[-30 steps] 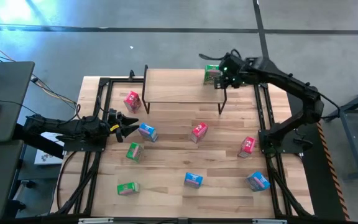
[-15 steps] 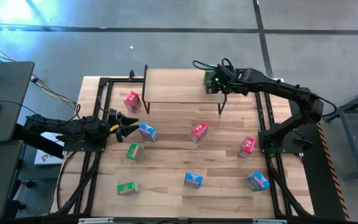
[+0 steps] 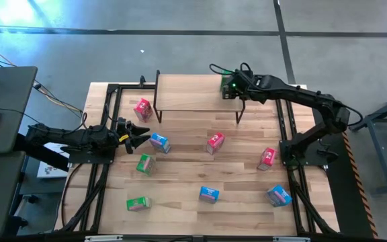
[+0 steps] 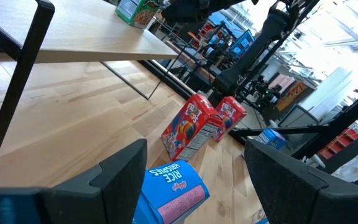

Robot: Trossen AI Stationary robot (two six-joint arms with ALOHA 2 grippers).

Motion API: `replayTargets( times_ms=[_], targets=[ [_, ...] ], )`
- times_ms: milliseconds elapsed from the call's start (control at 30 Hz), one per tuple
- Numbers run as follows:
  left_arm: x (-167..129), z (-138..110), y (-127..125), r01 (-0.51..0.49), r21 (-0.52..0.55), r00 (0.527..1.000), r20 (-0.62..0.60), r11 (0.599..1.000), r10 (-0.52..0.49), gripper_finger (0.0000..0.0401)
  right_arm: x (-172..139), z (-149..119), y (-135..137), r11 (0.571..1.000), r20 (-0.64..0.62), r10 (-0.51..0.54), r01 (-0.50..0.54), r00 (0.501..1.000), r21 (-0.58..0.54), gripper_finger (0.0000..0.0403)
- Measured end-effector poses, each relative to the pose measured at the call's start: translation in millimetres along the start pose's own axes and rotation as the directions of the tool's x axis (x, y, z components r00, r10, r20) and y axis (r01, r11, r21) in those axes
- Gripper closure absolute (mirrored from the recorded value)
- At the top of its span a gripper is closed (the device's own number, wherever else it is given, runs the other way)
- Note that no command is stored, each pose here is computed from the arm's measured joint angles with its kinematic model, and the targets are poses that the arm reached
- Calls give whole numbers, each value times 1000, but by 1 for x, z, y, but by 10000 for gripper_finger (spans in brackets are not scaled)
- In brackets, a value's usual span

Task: Stack cereal on shelf
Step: Put the right green cereal box on the shelf

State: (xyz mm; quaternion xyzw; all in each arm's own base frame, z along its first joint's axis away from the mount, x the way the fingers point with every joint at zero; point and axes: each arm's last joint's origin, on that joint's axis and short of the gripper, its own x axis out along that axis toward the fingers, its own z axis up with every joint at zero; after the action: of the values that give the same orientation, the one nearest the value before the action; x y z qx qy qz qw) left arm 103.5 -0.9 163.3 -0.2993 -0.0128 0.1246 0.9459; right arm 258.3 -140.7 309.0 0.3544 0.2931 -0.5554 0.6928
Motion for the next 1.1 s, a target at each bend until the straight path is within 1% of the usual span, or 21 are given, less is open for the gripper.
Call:
replayTargets(
  times_ms=[233, 533, 800, 1100],
  targets=[
    [0, 0, 0, 0, 0, 1000, 0, 1000, 0, 139, 2, 7, 0, 999, 25, 22, -22, 999, 27, 160],
    [0, 0, 0, 0, 0, 1000, 0, 1000, 0, 139, 10, 10, -1, 1000, 30, 1, -2, 1000, 31, 160],
    [0, 0, 0, 0, 0, 1000, 1, 1000, 0, 139, 19, 10, 4, 1000, 32, 5, -5, 999, 17, 160],
    [0, 0, 0, 0, 0, 1000, 1, 1000, 0, 139, 21, 12, 2, 1000, 50, -24, 23, 998, 17, 160]
  ],
)
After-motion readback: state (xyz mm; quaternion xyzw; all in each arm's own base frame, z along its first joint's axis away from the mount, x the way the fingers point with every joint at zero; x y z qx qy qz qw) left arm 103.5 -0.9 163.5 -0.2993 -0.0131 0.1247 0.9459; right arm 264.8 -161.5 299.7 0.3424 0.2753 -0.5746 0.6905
